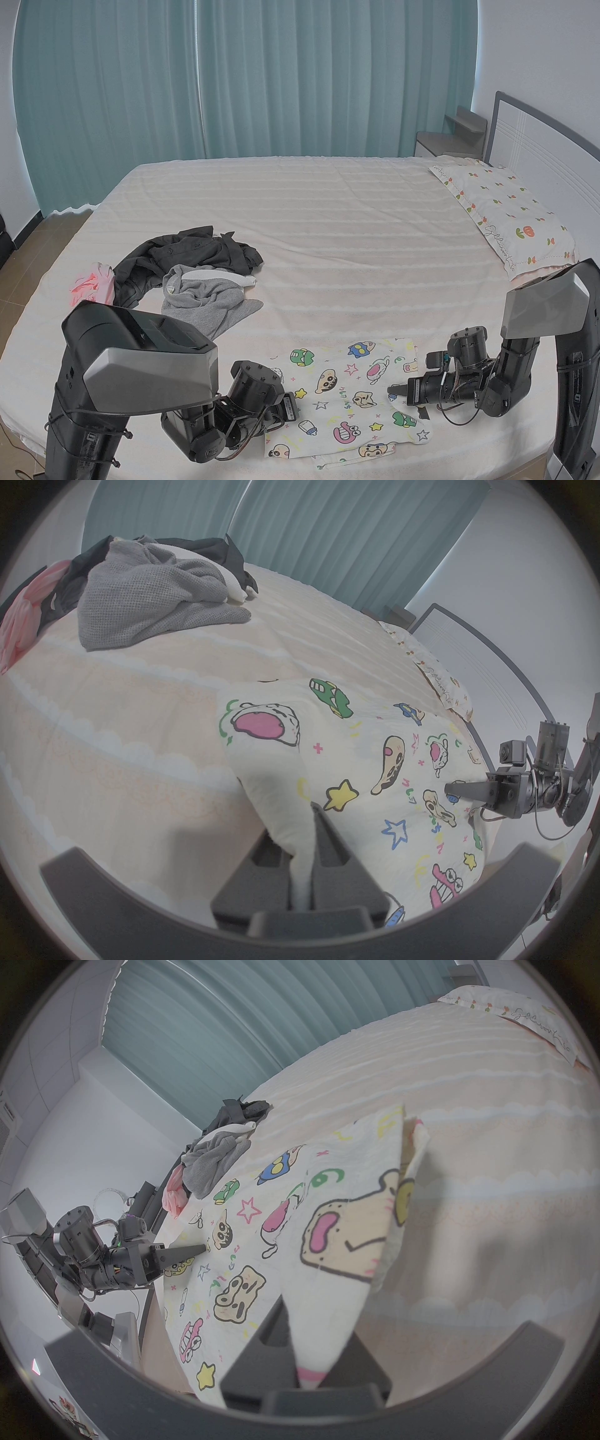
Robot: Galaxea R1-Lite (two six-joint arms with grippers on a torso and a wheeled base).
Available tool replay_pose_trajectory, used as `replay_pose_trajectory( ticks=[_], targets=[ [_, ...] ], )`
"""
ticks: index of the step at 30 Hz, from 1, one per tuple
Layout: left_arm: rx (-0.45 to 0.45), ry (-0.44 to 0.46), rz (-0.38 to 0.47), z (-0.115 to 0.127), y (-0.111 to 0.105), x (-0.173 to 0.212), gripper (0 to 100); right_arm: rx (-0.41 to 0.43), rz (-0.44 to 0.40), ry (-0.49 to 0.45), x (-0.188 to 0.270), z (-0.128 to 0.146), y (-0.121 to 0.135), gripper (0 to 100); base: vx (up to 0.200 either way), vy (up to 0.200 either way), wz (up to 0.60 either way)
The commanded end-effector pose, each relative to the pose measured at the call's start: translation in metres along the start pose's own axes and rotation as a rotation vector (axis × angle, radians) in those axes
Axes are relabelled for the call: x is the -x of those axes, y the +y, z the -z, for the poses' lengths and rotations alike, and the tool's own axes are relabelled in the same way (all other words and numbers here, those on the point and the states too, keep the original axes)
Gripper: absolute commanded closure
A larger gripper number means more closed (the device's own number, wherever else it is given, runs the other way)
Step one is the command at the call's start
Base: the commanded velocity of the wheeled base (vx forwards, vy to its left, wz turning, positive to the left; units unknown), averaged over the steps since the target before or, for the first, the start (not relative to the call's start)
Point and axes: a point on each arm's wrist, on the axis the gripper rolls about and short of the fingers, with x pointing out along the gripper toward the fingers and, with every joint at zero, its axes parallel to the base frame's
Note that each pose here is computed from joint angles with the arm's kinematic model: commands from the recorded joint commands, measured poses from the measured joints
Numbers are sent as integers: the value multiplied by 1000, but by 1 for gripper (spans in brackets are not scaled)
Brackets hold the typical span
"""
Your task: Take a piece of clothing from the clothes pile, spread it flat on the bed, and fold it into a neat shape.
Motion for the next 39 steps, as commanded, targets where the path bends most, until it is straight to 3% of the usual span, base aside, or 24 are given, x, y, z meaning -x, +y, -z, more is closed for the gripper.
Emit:
replay_pose_trajectory(
  ticks=[1, 6, 22, 39],
  targets=[
    [13, -4, 1, -2, 0, 2, 100, 1, -1, -3, 0, -1, 0, 100, -200, 200, 0],
    [20, -1, -8, -2, 3, 2, 100, 1, -1, -3, 0, -1, 0, 100, -200, 200, 0],
    [40, -33, -7, -12, 5, -3, 100, 6, -4, -3, -1, -1, 2, 100, 0, 0, 0],
    [57, -44, -26, -17, 12, -5, 100, 13, -10, -12, -1, -2, 4, 100, 0, 200, 0]
  ],
)
